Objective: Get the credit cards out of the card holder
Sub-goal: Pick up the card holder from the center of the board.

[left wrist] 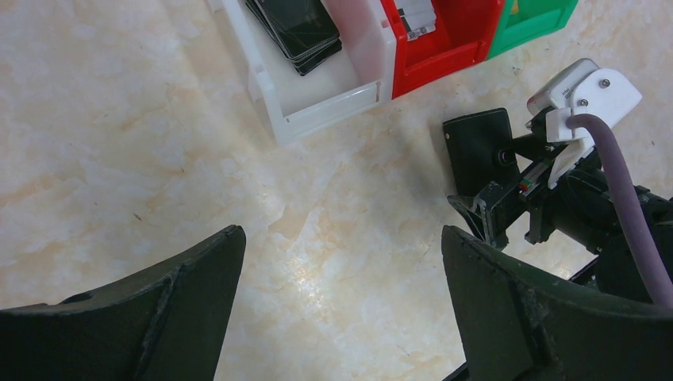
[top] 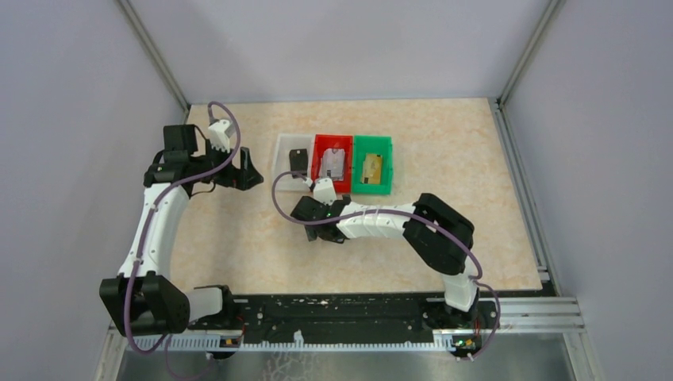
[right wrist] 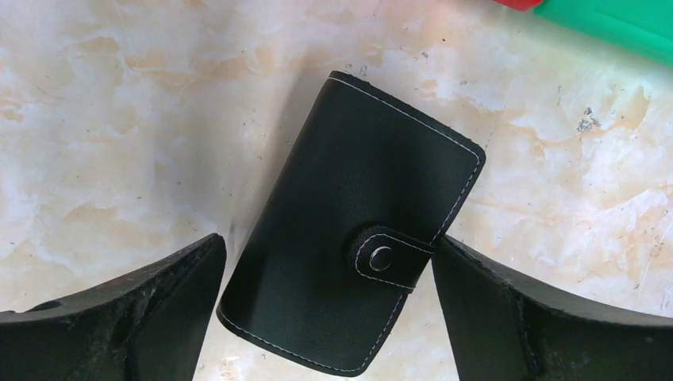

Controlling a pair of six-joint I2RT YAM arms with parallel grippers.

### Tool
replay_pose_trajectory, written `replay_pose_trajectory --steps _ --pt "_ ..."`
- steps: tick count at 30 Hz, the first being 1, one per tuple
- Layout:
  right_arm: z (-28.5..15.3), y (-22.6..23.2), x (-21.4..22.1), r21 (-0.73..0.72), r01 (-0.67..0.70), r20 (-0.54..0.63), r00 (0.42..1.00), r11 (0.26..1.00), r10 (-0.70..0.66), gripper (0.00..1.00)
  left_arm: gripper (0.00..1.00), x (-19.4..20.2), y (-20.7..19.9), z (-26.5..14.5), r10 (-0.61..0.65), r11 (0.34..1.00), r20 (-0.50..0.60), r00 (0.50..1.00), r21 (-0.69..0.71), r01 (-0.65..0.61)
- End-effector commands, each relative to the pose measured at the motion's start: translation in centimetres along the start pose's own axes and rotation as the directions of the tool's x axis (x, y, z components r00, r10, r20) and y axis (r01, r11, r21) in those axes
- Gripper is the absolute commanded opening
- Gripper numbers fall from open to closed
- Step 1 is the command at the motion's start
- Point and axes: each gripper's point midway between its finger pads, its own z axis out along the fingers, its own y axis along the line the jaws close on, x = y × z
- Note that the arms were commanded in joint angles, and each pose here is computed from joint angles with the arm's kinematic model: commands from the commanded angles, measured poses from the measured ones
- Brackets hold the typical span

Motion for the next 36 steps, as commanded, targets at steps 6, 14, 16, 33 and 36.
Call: replay_pose_trajectory --steps 6,14,16,33,36 --pt "-0.1 0.0 0.8 -0.032 -0.096 0.003 0.995 0.995 0.096 0.85 0.99 0.2 -1.5 0.0 0.012 0.997 0.025 1.000 0.071 -0.014" --pt "-3.4 -0.2 -2.4 -0.146 -0.135 0.112 0.982 0.980 0.152 0.66 0.99 1.4 -3.0 0.5 -0.021 0.986 0.034 0.999 0.165 0.015" --pt "-5.3 0.1 -4.4 -0.216 -0.139 0.162 0.971 0.966 0.176 0.65 0.99 1.7 -3.6 0.6 -0.044 0.979 0.029 0.999 0.199 0.037" --pt "-18.2 4.4 -15.5 -0.590 0.005 0.424 0.853 0.807 0.305 0.68 0.99 0.1 -11.8 -0.6 -0.377 0.780 -0.017 0.926 0.533 0.327" --pt "-19.9 5.4 -16.8 -0.621 0.034 0.454 0.830 0.783 0.324 0.69 0.99 0.0 -12.2 -0.3 -0.397 0.782 -0.014 0.918 0.518 0.346"
